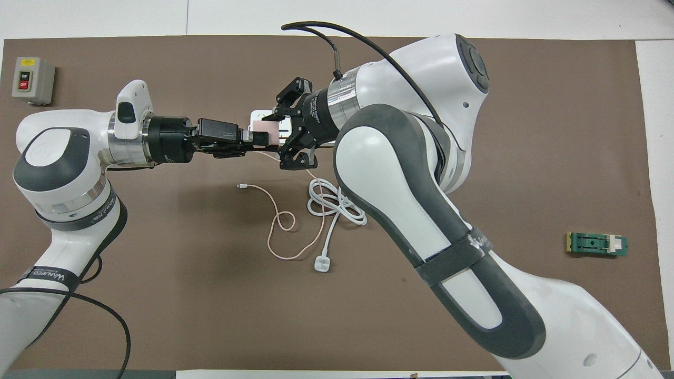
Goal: Plug charger into power strip
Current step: 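Close the left gripper on the pink charger beside the right gripper, then open the right gripper and withdraw it while the left gripper holds the charger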
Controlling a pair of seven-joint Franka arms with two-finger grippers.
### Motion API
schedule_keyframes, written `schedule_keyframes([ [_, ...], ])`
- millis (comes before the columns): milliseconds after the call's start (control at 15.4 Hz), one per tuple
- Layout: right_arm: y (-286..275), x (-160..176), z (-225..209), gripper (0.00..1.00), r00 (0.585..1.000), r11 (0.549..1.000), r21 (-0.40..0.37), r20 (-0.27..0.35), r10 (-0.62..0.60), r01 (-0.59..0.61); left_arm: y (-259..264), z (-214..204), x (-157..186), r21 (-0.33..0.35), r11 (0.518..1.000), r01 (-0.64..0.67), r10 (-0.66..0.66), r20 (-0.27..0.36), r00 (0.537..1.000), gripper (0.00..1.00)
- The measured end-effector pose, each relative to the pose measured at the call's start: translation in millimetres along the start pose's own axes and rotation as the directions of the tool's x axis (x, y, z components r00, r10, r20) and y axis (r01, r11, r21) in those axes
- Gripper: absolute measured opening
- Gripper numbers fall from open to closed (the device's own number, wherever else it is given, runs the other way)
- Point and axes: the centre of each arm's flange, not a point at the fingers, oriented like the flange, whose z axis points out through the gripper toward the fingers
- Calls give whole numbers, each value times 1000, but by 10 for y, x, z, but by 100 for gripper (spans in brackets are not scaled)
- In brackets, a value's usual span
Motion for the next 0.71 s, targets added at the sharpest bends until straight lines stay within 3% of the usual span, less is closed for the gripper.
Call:
schedule_keyframes([
  [259,-27,34,-36,97,1000,1000,6,-2,28,-28,-2,-13,3,0,1000,0,0,-2,1000,29],
  [583,-132,178,-188,100,997,997,24,-2,78,-78,5,-55,17,0,1000,24,-24,-10,1000,29],
  [713,-241,359,-390,100,994,994,28,-4,105,-105,52,-125,46,38,997,60,-60,-4,998,29],
])
